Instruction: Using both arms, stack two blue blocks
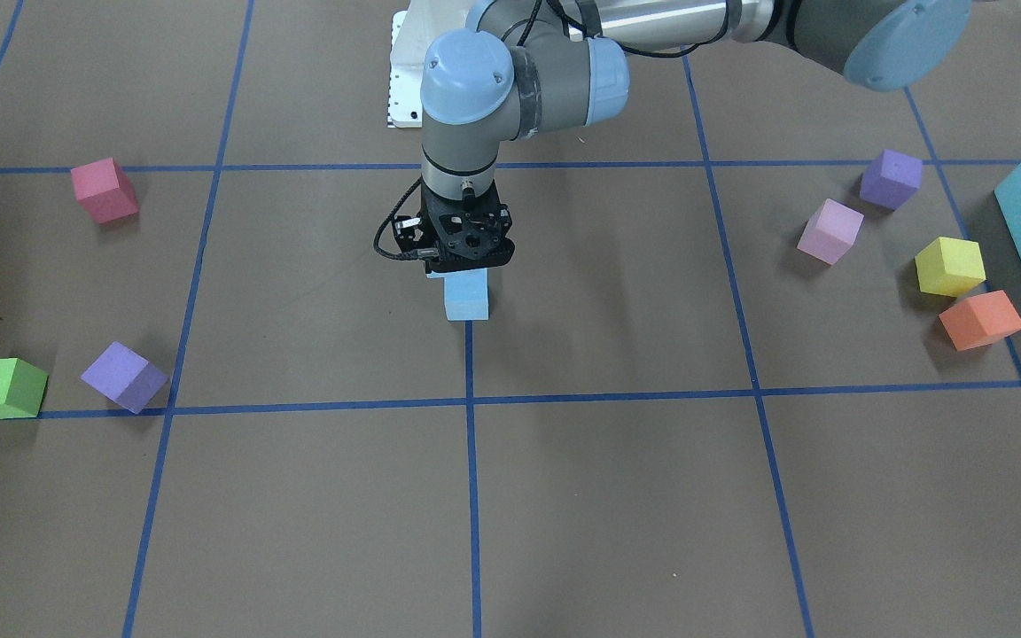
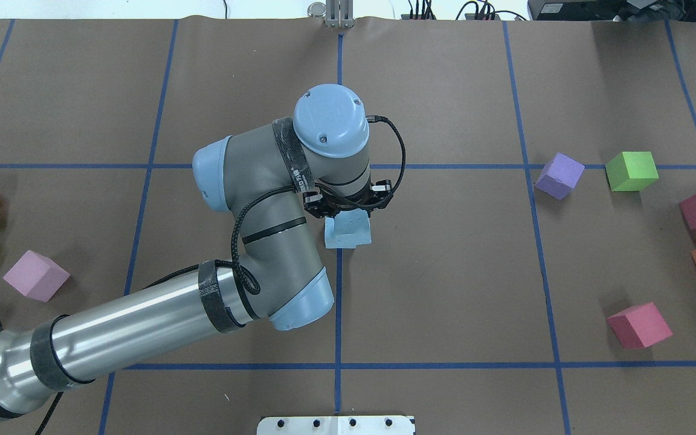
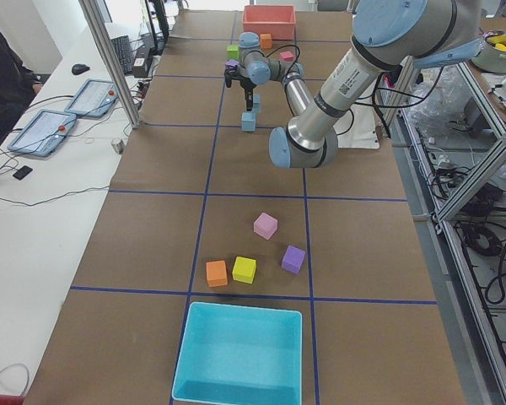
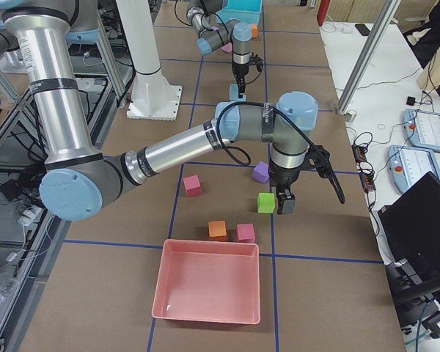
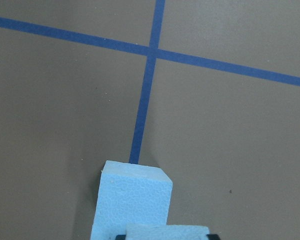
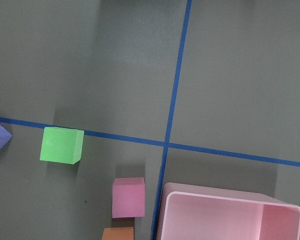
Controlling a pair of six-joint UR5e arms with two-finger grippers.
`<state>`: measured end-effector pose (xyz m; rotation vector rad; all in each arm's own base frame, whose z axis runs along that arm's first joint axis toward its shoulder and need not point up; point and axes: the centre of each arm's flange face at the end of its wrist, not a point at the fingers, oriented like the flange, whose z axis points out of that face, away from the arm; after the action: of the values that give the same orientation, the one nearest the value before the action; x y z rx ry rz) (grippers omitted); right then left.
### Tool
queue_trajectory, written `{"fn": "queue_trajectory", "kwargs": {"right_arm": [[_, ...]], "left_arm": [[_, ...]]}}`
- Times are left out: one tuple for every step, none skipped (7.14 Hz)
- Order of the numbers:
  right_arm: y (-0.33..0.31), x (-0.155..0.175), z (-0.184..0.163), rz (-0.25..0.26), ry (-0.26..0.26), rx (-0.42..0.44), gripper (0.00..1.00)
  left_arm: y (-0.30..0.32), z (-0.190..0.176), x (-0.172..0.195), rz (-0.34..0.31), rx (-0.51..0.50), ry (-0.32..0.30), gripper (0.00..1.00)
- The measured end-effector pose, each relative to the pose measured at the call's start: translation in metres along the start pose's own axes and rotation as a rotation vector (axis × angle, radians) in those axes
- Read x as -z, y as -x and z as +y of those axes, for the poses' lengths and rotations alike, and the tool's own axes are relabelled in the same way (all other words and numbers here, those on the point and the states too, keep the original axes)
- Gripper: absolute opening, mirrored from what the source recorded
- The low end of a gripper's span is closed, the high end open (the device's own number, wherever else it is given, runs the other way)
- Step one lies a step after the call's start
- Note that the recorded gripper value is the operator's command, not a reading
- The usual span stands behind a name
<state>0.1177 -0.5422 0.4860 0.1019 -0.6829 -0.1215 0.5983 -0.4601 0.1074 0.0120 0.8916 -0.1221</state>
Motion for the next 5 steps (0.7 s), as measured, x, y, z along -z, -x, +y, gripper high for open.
{"fn": "queue_trajectory", "kwargs": {"right_arm": [[0.000, 0.000, 0.000, 0.000, 0.000, -0.002, 1.00], [-0.001, -0.001, 0.001, -0.001, 0.001, -0.003, 1.00], [-0.001, -0.002, 0.002, -0.002, 0.002, -0.005, 1.00], [-0.001, -0.002, 0.002, -0.002, 0.002, -0.006, 1.00], [-0.001, -0.003, 0.002, -0.002, 0.001, -0.007, 1.00]], "left_arm": [[0.002, -0.002, -0.001, -0.012, -0.027, -0.007, 0.56], [0.005, -0.004, -0.004, -0.025, -0.046, -0.013, 0.56], [0.007, -0.006, -0.007, -0.038, -0.056, -0.020, 0.56], [0.009, -0.008, -0.011, -0.048, -0.065, -0.025, 0.56], [0.009, -0.010, -0.013, -0.054, -0.070, -0.028, 0.56]]}}
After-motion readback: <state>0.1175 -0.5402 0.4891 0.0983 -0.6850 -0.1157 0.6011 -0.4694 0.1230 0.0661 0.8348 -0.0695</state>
